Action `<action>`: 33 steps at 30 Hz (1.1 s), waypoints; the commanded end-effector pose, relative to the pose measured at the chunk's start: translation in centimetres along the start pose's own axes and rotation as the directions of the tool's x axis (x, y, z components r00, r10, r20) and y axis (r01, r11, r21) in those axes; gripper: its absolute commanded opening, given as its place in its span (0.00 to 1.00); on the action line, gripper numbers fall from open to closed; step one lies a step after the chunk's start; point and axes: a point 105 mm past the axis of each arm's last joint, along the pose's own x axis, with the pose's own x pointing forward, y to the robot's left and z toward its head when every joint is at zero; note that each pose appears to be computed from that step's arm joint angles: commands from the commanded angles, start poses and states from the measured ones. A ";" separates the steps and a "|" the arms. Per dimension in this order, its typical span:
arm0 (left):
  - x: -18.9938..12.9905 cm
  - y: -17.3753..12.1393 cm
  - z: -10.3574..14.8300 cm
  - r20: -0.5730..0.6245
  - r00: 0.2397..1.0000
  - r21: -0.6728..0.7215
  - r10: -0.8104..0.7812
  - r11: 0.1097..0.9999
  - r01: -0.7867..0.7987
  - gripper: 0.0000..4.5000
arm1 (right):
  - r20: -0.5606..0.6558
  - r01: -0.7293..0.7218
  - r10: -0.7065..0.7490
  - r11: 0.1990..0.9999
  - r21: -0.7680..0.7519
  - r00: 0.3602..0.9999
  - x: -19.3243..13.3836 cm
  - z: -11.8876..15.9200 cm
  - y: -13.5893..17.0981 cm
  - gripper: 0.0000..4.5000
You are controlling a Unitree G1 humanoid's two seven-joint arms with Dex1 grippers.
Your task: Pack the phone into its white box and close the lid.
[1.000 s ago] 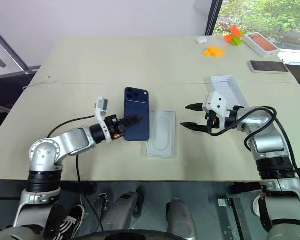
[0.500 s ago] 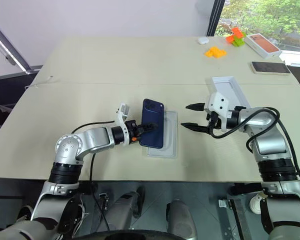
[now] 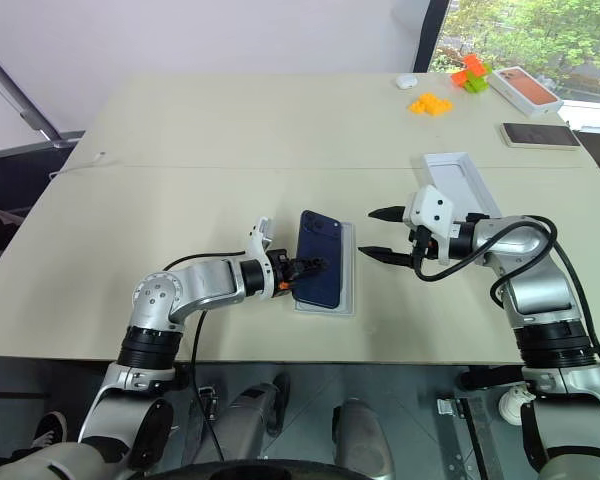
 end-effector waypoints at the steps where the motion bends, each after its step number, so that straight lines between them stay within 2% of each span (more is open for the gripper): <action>1: 0.1 -1.4 0.5 0.018 0.999 0.003 -0.051 0.999 0.051 0.00 | 0.016 0.006 -0.006 0.999 -0.046 1.000 -0.1 1.2 -0.1 0.75; 10: 0.5 -1.5 0.4 0.018 0.999 0.007 -0.048 0.999 0.048 0.00 | 0.010 0.010 -0.010 0.999 -0.051 1.000 0.2 1.4 -0.2 0.75; 12: 0.5 -1.4 0.4 0.021 0.999 0.005 -0.046 0.999 0.046 0.23 | 0.008 0.010 -0.010 0.999 -0.053 1.000 0.3 1.4 -0.2 0.76; 14: 0.5 -1.4 0.5 0.024 0.999 0.003 -0.043 0.999 0.043 0.40 | 0.007 0.009 -0.009 0.999 -0.054 1.000 0.4 1.4 -0.1 0.76; 19: 0.5 -1.9 0.7 0.023 0.998 0.016 -0.050 0.999 0.050 0.97 | 0.009 0.010 -0.010 0.999 -0.051 1.000 0.5 1.4 -0.1 0.76; 27: 0.1 -3.3 0.5 -0.024 0.997 0.101 -0.074 0.992 0.076 0.99 | 0.012 0.013 -0.012 0.999 -0.051 1.000 0.9 1.4 -0.3 0.76; 33: -0.7 -2.7 0.0 -0.061 0.998 0.179 -0.029 0.983 0.039 0.99 | 0.019 0.009 -0.009 0.999 -0.047 1.000 1.2 1.5 -0.3 0.76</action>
